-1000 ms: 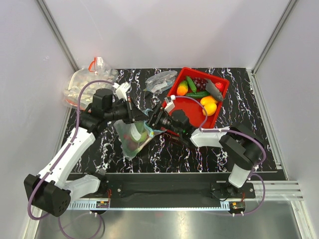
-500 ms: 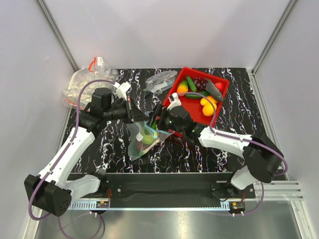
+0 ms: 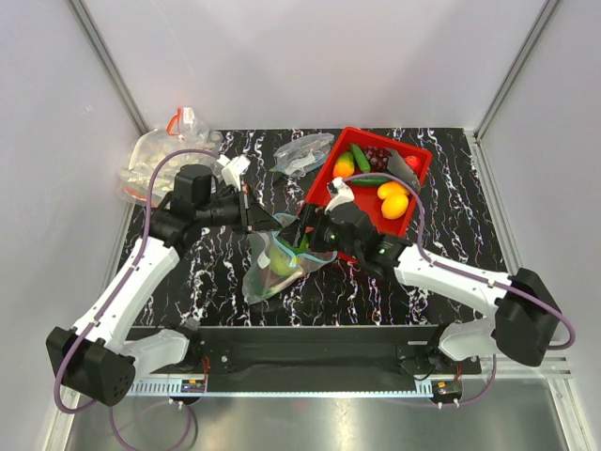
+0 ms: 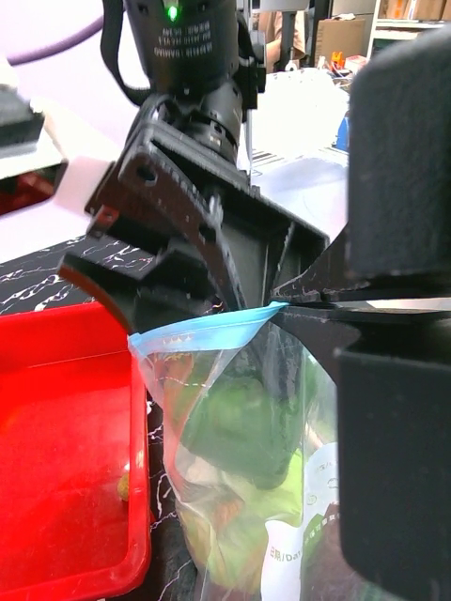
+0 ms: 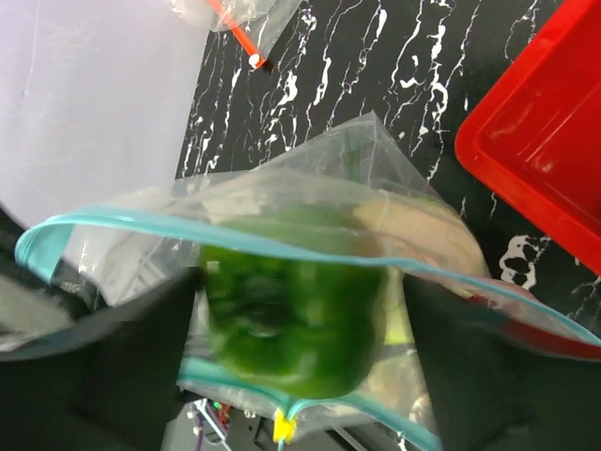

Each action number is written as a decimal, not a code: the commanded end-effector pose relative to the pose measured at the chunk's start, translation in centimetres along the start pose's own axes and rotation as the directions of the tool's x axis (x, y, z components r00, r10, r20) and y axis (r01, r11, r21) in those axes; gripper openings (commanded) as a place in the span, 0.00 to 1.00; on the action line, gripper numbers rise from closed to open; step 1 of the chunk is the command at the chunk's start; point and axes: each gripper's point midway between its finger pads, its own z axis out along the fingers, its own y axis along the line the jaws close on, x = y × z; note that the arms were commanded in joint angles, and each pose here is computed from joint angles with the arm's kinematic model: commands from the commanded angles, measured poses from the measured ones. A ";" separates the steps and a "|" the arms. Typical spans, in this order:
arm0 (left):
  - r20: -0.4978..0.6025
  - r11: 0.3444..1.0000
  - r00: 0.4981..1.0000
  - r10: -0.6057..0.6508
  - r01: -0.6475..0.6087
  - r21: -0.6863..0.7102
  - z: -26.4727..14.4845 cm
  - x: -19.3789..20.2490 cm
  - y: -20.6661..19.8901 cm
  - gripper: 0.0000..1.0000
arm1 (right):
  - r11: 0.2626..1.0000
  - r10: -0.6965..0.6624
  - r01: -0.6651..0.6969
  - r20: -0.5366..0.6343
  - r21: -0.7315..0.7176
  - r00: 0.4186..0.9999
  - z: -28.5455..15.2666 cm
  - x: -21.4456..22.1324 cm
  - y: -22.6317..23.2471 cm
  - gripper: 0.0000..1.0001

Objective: Place the food in the zip-top bag and seal the zipper
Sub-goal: Place the fake vegetable in the zipper food storage bag, then adjust the zipper food storage bag at the center of the board.

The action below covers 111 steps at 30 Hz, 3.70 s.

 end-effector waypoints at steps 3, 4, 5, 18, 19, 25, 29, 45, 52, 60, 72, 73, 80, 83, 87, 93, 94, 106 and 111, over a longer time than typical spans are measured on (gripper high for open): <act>0.039 0.992 0.995 0.088 -0.091 0.089 -0.7 -1.8 -2.7 0.00 | 0.996 -0.057 0.058 -0.026 0.066 0.998 -1.7 0.7 -1.8 0.84; 0.038 0.992 0.995 0.089 -0.093 0.091 -0.7 -1.8 -2.7 0.00 | 0.996 -0.054 0.056 -0.027 0.066 0.998 -1.8 0.8 -1.8 0.78; 0.037 0.992 0.995 0.088 -0.091 0.089 -0.7 -1.9 -2.7 0.00 | 0.996 -0.056 0.059 -0.034 0.071 0.998 -1.9 0.9 -1.9 0.73; 0.003 0.992 0.997 0.082 -0.082 0.098 -0.5 -1.3 -2.4 0.00 | 0.999 0.026 -0.031 0.116 0.045 0.993 -3.6 -1.5 -1.6 0.34; 0.002 0.992 0.997 0.080 -0.080 0.101 -0.5 -1.3 -2.4 0.00 | 0.998 0.066 -0.065 0.157 -0.008 0.985 -3.6 -2.4 -0.5 0.32; -0.002 0.990 0.997 0.072 -0.072 0.123 -0.6 -1.2 -2.9 0.00 | 0.981 0.131 -0.109 0.132 -0.161 0.983 -2.0 -2.6 3.0 0.29; -0.008 0.989 0.997 0.071 -0.069 0.128 -0.6 -1.0 -3.0 0.00 | 0.959 0.163 -0.134 0.100 -0.248 0.981 -0.5 -2.4 4.9 0.28; -0.014 0.982 0.997 0.074 -0.070 0.174 -0.8 -1.0 -3.8 0.00 | 0.954 0.206 -0.195 0.026 -0.228 0.978 4.1 1.5 2.1 0.71; 0.009 0.988 0.998 0.066 -0.066 0.137 -0.9 -1.4 -2.6 0.00 | 0.998 0.051 -0.045 0.101 -0.054 0.994 1.2 -0.4 -0.4 0.93; 0.046 0.992 0.996 0.078 -0.082 0.094 -1.8 -1.9 -1.9 0.00 | 0.994 -0.082 0.074 0.097 0.080 0.992 -4.0 -2.5 -1.0 0.92; 0.050 0.993 0.995 0.087 -0.091 0.082 -2.1 -1.7 -1.8 0.00 | 0.944 -0.179 0.173 -0.004 0.280 0.984 -7.2 -2.6 -4.1 0.69; 0.049 0.993 0.995 0.087 -0.091 0.080 -2.2 -1.6 -1.7 0.00 | 0.938 -0.182 0.179 -0.019 0.297 0.983 -7.2 -2.3 -4.5 0.65; 0.059 0.994 0.994 0.094 -0.097 0.043 -2.4 -1.6 -1.2 0.00 | 0.907 -0.201 0.197 -0.030 0.372 0.979 -8.2 -2.3 -6.2 0.61; 0.060 0.995 0.994 0.096 -0.098 0.034 -2.5 -1.6 -1.0 0.00 | 0.895 -0.204 0.207 -0.049 0.394 0.978 -8.4 -2.2 -6.6 0.60; 0.065 0.994 0.992 0.103 -0.105 0.014 -2.5 -1.7 -0.8 0.00 | 0.881 -0.206 0.211 -0.060 0.422 0.977 -8.6 -2.1 -7.2 0.60; 0.062 0.996 0.994 0.092 -0.092 -0.004 -2.4 -1.5 -0.1 0.00 | 0.905 -0.197 0.236 -0.145 0.354 0.970 -6.9 -0.2 -6.3 0.40; 0.063 0.996 0.994 0.091 -0.091 0.000 -2.4 -1.5 -0.1 0.00 | 0.908 -0.192 0.237 -0.161 0.344 0.968 -6.4 0.3 -6.3 0.28; -0.081 0.994 0.992 0.100 -0.104 -0.043 0.3 0.8 0.6 0.01 | 0.978 -0.180 0.187 -0.076 0.093 0.981 -6.0 -3.0 1.9 0.00; -0.153 0.983 0.975 0.159 -0.171 -0.069 1.6 1.8 -0.2 0.19 | 0.983 -0.171 0.172 -0.025 0.069 0.985 -5.8 -4.8 3.9 0.00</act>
